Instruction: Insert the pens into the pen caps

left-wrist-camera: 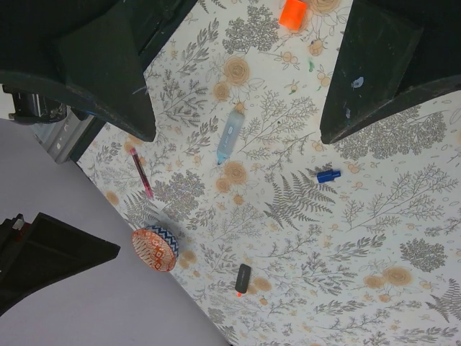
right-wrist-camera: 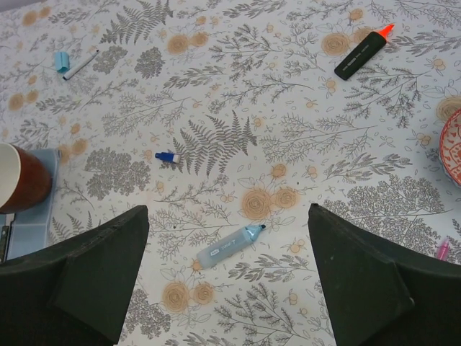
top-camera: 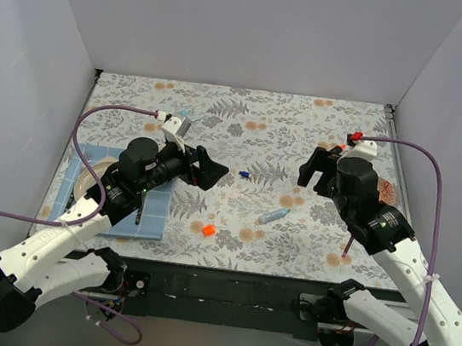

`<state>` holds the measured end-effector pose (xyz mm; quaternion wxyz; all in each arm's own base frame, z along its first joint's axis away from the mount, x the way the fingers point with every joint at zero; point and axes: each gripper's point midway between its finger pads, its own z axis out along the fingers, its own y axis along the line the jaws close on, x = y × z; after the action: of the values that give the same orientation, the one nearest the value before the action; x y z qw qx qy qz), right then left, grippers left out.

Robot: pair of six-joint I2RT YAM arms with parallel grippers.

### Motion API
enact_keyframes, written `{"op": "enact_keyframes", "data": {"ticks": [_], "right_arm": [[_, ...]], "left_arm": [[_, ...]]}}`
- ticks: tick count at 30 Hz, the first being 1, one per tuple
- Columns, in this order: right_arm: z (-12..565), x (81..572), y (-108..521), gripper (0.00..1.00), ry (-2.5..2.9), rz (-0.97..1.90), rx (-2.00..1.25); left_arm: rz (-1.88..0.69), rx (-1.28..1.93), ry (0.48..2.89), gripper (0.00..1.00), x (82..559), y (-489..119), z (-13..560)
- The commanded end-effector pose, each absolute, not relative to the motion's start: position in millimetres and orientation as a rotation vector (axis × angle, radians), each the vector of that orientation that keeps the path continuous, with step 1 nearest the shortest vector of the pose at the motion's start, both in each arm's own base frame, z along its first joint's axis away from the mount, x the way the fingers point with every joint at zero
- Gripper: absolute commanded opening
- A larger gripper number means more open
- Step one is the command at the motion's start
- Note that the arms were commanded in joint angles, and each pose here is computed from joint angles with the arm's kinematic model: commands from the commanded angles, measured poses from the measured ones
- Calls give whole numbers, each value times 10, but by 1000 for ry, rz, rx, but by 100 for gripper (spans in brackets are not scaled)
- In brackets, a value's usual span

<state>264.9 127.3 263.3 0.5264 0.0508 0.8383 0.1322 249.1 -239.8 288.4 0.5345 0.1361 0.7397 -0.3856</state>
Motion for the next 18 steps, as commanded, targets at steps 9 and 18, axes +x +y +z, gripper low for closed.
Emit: {"op": "enact_keyframes", "data": {"ticks": [9,18], "right_arm": [[2622,2494,1019,95,1995,282,297],[1783,2111,470,78,2310,-140,426]], "left_arm": [[-913,338,1739,98,2484,-2384,2935],[-909,339,1740,98,2479,-2375,2945]]}}
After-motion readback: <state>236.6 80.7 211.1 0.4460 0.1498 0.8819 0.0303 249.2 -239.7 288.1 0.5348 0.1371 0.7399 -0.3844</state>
